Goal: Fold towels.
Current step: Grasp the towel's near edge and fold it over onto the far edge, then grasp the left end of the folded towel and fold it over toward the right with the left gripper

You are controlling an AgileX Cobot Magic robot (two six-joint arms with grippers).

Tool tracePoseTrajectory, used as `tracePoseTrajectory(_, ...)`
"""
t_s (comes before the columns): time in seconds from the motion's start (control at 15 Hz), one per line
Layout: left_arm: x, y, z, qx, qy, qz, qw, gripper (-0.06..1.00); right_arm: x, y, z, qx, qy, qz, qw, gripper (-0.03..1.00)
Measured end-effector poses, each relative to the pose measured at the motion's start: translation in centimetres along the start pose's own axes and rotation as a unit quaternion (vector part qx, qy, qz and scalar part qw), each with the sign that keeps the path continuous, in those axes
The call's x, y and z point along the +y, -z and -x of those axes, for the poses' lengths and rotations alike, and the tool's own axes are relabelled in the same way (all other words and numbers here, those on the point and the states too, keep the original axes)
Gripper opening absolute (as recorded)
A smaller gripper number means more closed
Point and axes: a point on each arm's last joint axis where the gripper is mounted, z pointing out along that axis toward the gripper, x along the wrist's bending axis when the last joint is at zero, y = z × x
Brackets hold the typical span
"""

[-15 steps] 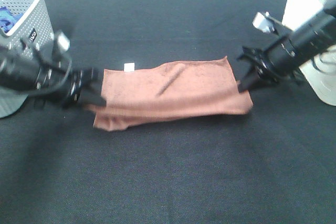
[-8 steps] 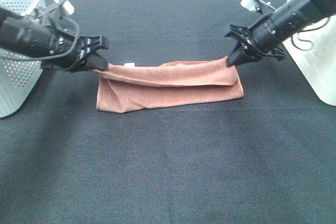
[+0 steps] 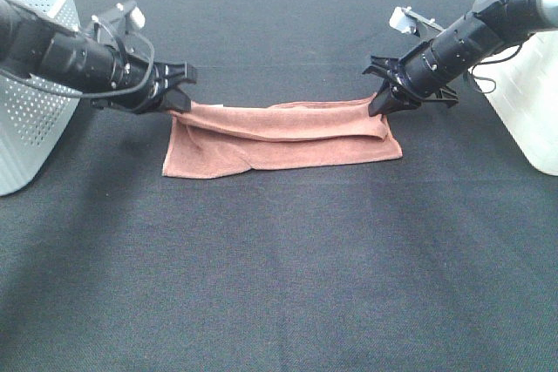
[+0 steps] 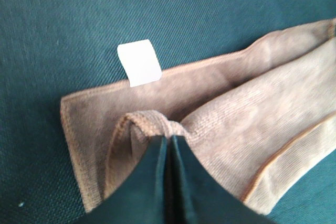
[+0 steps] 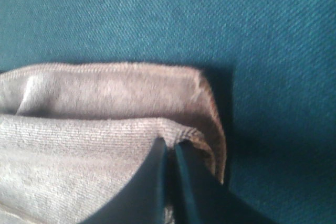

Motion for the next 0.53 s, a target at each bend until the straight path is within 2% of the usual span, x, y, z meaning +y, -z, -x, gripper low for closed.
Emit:
tracePoseTrajectory(0.07, -0.1, 0.0, 0.1, -0.005, 0.0, -0.004, 1.0, 0.15, 0.0, 0.0, 0.0, 0.0, -0.001, 0.001, 1.0, 0.16)
tracePoseTrajectory(0.27, -0.2, 0.0, 0.3, -0.016, -0.004, -0.013, 1.0, 0.6, 0.0, 0.0, -0.3, 0.018, -0.017, -0.001, 1.0, 0.67)
tracePoseTrajectory(0.33, -0.2, 0.1, 0.3, -0.015, -0.007, -0.015, 1.0, 0.68, -0.1, 0.2, -0.5, 0.022, -0.016, -0.008, 1.0, 0.77)
tracePoseTrajectory(0.4, -0.1, 0.4, 0.3, -0.007, -0.008, -0.02, 1.0, 0.72, -0.1, 0.7, -0.8, 0.025, -0.01, -0.019, 0.999, 0.82)
tracePoseTrajectory(0.53, -0.2, 0.7, 0.0, 0.014, 0.004, -0.036, 0.999, 0.73, 0.0, 2.1, -1.4, 0.021, -0.006, -0.035, 0.999, 0.84)
